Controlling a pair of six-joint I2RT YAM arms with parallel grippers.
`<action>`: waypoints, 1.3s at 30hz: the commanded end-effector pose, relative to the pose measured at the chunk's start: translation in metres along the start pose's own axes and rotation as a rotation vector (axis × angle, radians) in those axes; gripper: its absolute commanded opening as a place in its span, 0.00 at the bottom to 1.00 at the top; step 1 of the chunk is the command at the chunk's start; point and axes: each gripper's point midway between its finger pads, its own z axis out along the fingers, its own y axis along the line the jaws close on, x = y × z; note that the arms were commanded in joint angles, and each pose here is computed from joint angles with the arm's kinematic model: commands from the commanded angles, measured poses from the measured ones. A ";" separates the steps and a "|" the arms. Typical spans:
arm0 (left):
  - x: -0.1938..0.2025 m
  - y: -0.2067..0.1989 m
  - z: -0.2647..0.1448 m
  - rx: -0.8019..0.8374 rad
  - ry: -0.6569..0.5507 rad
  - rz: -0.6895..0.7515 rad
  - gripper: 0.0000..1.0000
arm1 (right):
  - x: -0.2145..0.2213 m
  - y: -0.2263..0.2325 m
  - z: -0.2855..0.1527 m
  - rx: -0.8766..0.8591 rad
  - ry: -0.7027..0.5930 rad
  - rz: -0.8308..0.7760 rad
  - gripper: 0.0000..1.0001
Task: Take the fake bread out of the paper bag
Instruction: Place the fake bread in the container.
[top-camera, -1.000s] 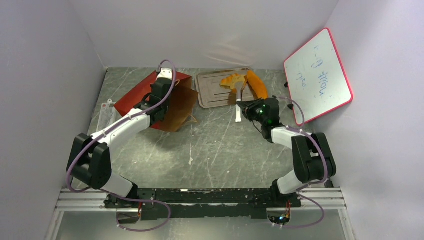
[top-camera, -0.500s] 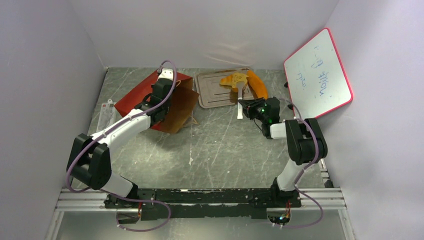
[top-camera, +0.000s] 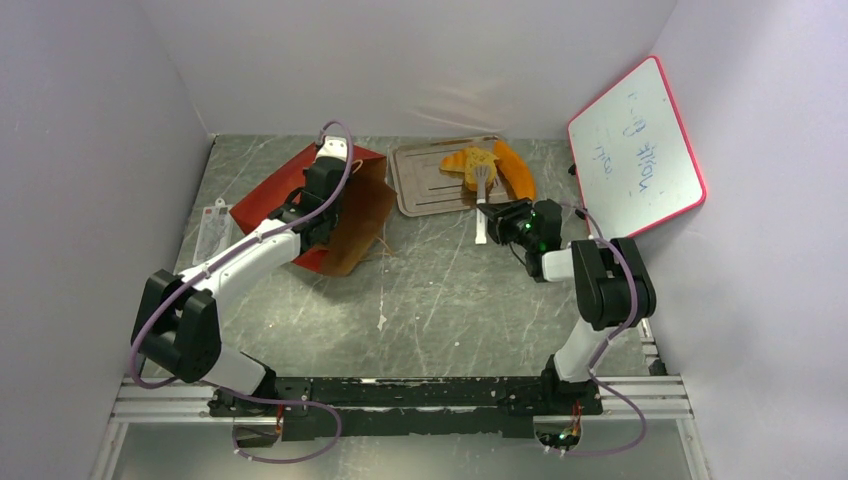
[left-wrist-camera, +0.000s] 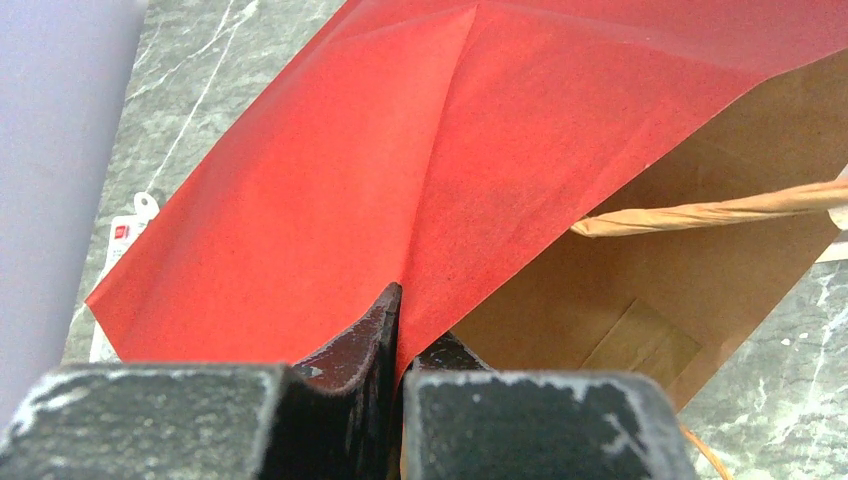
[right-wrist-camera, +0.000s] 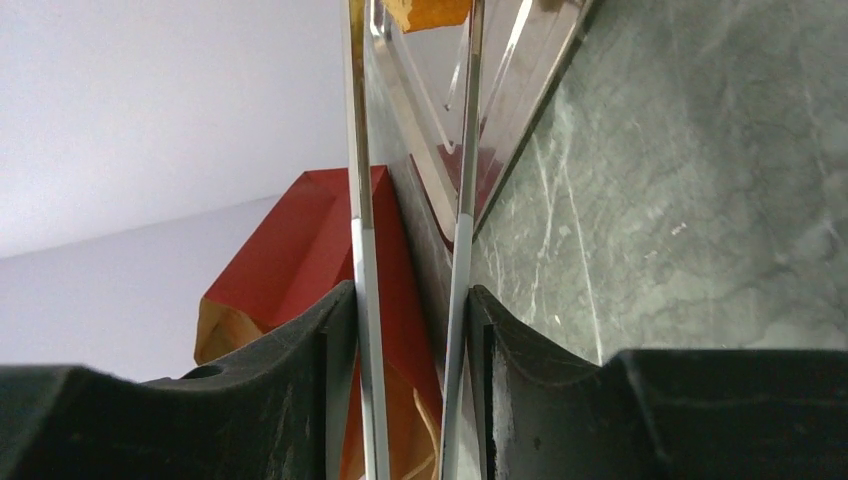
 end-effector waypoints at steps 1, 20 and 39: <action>-0.013 0.001 -0.008 0.012 -0.046 -0.026 0.07 | -0.005 0.015 -0.012 -0.049 -0.011 -0.028 0.45; -0.020 0.001 -0.013 0.020 -0.059 -0.032 0.07 | -0.009 0.006 -0.041 0.018 -0.048 -0.060 0.46; -0.025 0.001 -0.019 0.044 -0.079 -0.005 0.07 | -0.014 0.044 -0.078 0.007 -0.116 -0.211 0.45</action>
